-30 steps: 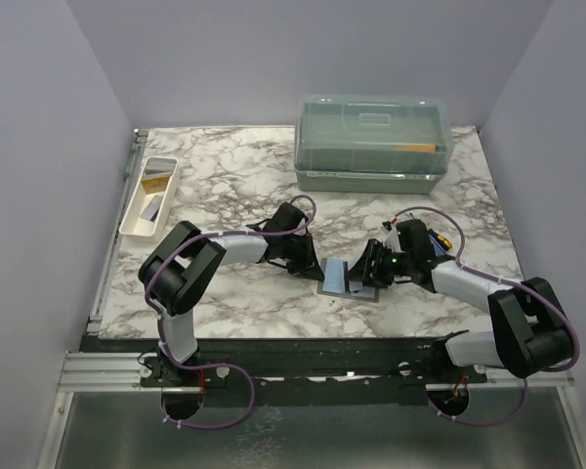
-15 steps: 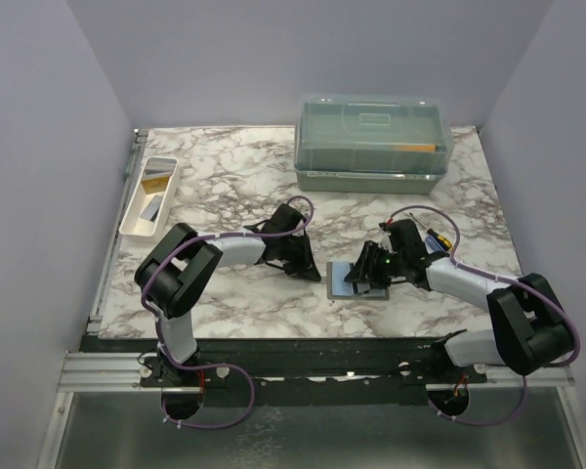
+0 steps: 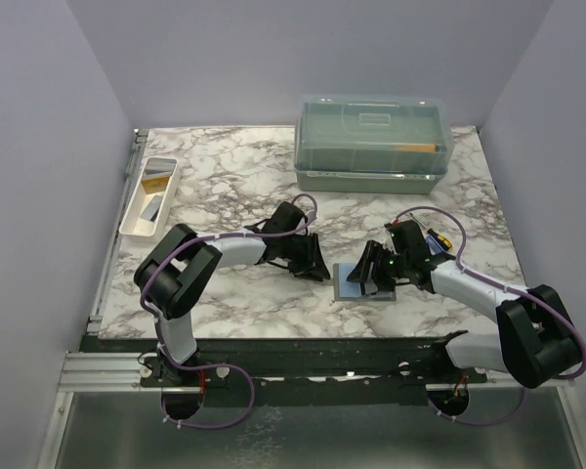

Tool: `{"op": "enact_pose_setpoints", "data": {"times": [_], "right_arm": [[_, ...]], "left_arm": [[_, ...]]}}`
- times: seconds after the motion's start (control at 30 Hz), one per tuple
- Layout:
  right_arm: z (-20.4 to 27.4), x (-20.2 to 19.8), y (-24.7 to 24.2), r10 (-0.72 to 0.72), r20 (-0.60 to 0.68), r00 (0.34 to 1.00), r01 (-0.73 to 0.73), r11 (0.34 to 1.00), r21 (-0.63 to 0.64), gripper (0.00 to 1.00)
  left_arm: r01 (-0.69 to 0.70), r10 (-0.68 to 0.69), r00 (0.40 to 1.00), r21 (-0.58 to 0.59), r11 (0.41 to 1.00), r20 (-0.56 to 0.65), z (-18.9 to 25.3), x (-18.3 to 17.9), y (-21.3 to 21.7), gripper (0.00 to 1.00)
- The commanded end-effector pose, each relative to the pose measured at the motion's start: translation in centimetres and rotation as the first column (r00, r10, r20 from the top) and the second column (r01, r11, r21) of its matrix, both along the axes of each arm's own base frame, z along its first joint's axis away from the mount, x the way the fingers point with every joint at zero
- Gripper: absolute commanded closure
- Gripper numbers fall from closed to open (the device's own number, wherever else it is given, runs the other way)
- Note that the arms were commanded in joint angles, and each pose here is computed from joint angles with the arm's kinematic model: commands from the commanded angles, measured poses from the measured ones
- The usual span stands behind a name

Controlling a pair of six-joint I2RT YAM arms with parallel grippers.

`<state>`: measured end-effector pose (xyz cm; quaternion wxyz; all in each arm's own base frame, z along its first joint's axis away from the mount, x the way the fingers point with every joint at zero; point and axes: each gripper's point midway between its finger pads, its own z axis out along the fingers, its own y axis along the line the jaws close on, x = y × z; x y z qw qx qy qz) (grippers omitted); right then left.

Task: Put the credit cards into the card holder
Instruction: Insert the credit card into the card holder.

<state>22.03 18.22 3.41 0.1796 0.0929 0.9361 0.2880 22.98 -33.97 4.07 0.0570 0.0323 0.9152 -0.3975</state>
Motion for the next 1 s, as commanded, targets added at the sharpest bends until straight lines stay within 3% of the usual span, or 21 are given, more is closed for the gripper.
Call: {"op": "enact_pose_setpoints", "data": {"times": [0.0,0.07,0.13,0.23,0.5,0.73,0.87,0.97], "right_arm": [[-1.2,-0.5,-1.4,-0.04,-0.037,0.999,0.037,0.997,-0.073,0.37],[-1.0,-0.4,-1.4,-0.04,-0.029,0.999,0.038,0.996,-0.075,0.37],[-0.7,-0.2,-1.4,-0.037,-0.022,0.999,0.036,0.996,-0.079,0.35],[-0.4,0.1,-1.6,-0.04,-0.015,0.999,0.038,0.994,-0.101,0.34],[0.1,0.1,-2.6,-0.061,-0.004,0.998,0.06,0.987,-0.148,0.28],[0.5,0.3,-2.4,-0.045,0.006,0.999,0.046,0.989,-0.141,0.25],[0.9,0.5,-2.2,-0.038,0.023,0.999,0.041,0.991,-0.131,0.25],[1.3,0.6,-1.7,-0.019,0.039,0.999,0.023,0.995,-0.102,0.25]], "left_arm": [[0.118,-0.113,0.993,-0.137,0.983,0.04,3.8,-1.1,-2.9,0.64],[0.156,-0.154,0.988,-0.152,0.976,0.025,3.8,-1.9,-4.0,0.67],[0.168,-0.166,0.986,-0.16,0.973,0.022,3.4,-2.2,-4.8,0.77],[0.118,-0.123,0.992,-0.107,0.987,-0.038,1.2,-2.0,-4.3,0.86],[-0.026,0.035,0.995,0.101,0.995,-0.091,-4.3,-0.4,0.5,0.93],[-0.028,0.035,0.998,0.112,0.993,-0.059,-4.1,0.2,1.4,0.93],[0.015,-0.015,1.0,0.055,0.998,0.004,-1.6,-0.1,1.1,0.82],[0.107,-0.1,0.992,-0.086,0.991,0.083,2.2,-0.6,-0.7,0.7]]}}
